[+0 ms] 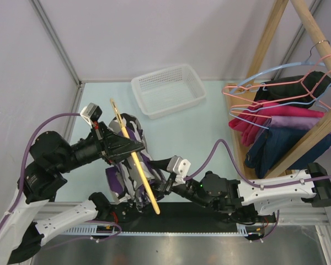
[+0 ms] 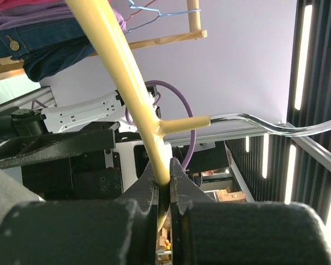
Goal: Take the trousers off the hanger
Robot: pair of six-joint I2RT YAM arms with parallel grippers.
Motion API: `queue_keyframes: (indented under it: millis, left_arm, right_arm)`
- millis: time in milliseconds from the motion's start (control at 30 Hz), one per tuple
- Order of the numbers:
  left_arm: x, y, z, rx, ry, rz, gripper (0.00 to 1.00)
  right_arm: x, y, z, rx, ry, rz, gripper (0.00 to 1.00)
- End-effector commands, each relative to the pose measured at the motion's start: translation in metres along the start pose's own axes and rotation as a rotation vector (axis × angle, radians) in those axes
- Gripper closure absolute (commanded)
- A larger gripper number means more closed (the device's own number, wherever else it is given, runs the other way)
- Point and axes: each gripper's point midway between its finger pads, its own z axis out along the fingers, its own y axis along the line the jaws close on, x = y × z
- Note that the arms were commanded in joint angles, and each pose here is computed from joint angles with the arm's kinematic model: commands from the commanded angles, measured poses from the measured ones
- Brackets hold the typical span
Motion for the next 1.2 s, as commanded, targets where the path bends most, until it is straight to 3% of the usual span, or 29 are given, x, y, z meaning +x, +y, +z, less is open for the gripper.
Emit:
queue_keyframes:
  millis: [0, 167, 300, 1167]
  left_arm:
    - [0.01, -0.065, -0.026, 0.249, 0.03, 0.036, 1.0]
    - [0.011, -0.065, -0.03, 0.25, 0.02, 0.037, 1.0]
    - [0.01, -0.054, -0.031, 0.219, 0.01, 0.031, 1.0]
    - [-0.008, 0.03, -0.037, 0.025, -0.147, 0.104, 1.0]
  right_arm:
    - [-0.044, -0.014, 0.012, 0.047, -0.122, 0.032, 0.47]
    - [-0.049, -0.02, 0.012, 0.051, -0.131, 0.039, 0.67]
    - [-0.051, -0.017, 0.014, 0.033, -0.13, 0.03, 1.0]
    - [-0.099, -0.023, 0.013, 0.076, -0.223, 0.027, 1.0]
